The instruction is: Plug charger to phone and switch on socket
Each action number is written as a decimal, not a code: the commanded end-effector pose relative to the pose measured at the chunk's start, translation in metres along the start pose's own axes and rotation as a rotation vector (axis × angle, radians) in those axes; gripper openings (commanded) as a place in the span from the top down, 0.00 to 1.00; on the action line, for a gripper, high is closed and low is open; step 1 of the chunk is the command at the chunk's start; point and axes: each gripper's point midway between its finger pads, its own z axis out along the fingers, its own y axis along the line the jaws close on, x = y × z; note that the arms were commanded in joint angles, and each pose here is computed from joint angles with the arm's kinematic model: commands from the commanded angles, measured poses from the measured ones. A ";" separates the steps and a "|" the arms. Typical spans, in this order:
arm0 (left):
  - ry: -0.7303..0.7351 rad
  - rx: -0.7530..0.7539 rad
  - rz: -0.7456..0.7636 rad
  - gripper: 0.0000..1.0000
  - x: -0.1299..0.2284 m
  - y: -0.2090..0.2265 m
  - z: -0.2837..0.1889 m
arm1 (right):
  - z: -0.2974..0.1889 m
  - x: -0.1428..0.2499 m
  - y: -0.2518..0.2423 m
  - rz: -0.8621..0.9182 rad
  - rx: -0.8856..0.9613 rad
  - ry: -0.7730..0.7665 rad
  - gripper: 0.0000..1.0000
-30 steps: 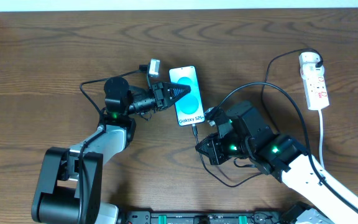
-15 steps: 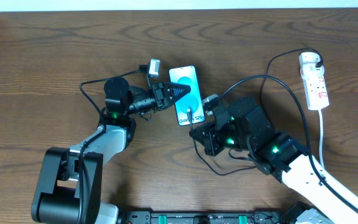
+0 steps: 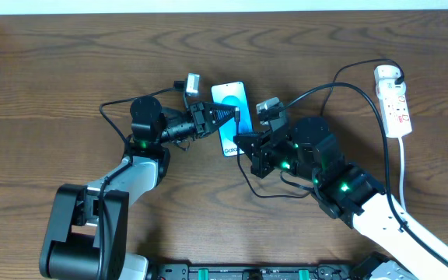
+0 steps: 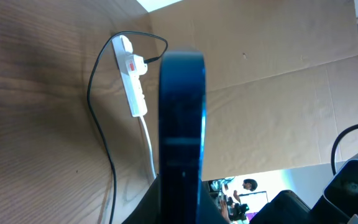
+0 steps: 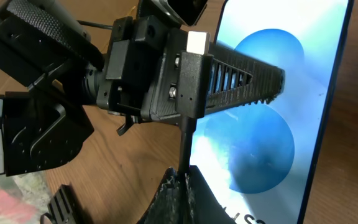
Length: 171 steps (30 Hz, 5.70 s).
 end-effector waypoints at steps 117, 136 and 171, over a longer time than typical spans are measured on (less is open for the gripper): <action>-0.077 -0.006 -0.009 0.93 -0.030 0.002 -0.030 | 0.003 0.065 0.019 0.031 -0.043 0.251 0.99; -0.064 0.058 0.123 0.92 -0.031 -0.020 -0.031 | 0.000 0.088 0.023 0.077 -0.083 0.356 0.99; 0.024 0.082 0.057 0.93 -0.016 -0.024 -0.032 | -0.001 0.092 -0.004 0.069 0.072 0.352 0.99</action>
